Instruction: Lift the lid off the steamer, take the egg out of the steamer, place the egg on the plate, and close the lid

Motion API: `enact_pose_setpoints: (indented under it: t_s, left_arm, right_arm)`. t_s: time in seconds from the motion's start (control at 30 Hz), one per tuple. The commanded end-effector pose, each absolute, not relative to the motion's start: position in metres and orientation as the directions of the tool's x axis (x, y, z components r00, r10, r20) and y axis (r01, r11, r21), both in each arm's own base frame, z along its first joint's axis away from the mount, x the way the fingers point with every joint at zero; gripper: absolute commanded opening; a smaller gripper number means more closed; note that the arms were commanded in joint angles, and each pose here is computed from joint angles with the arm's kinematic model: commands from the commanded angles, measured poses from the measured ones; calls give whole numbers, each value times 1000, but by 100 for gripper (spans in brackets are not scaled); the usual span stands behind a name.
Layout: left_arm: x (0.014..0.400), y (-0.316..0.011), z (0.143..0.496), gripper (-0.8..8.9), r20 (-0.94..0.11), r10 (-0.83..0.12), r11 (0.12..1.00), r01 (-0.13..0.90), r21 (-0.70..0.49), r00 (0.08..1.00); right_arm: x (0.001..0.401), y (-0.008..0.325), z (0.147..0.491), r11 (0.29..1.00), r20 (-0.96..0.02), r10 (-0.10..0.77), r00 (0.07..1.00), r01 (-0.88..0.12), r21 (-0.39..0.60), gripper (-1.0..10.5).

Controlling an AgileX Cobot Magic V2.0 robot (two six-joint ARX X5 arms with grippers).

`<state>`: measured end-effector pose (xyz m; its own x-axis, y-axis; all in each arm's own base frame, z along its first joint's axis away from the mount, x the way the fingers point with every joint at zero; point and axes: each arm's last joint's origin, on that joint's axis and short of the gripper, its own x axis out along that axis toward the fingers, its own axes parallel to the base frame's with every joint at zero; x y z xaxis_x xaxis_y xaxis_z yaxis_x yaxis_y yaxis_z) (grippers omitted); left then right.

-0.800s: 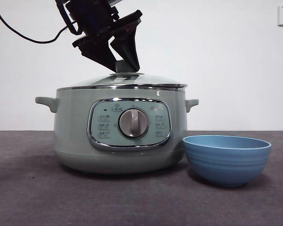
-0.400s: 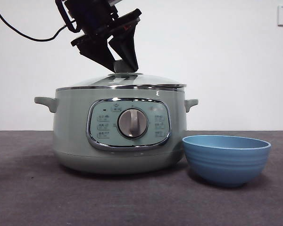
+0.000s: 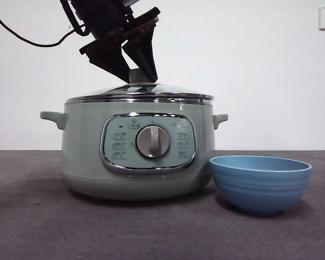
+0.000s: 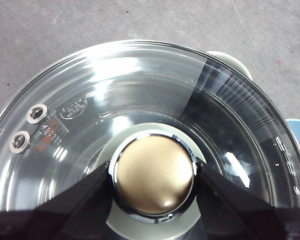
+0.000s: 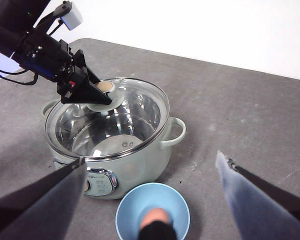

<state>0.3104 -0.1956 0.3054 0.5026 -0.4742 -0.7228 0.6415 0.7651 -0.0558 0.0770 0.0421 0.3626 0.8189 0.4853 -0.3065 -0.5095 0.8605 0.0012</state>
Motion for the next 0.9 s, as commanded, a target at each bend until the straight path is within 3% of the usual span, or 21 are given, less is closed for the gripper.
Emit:
enact_pose_setpoints:
  t_s: [0.03, 0.27, 0.43, 0.73, 0.8, 0.9]
  left_arm:
    - [307, -199, 284, -8, -792, -450, 748, 659, -83, 412]
    - [304, -196, 281, -8, -822, -418, 756, 650, -77, 388]
    - [303, -192, 279, -8, -851, -319, 790, 613, 4, 417]
    - [303, -191, 279, 10, -855, -322, 794, 608, -9, 408]
    - [304, -191, 279, 107, -849, -328, 793, 609, -10, 413]
    - [305, -192, 281, 441, -840, -336, 793, 609, -9, 426]
  right_arm:
    - [77, 42, 364, 863, -299, 484, 822, -505, 9, 442]
    - [77, 42, 364, 863, -302, 485, 821, -506, 10, 442]
    - [76, 42, 363, 863, -312, 483, 818, -506, 10, 442]
    - [76, 42, 362, 863, -326, 481, 814, -505, 11, 442]
    - [76, 42, 362, 863, -326, 481, 814, -506, 10, 442]
    - [76, 42, 362, 863, -326, 481, 814, -506, 10, 442]
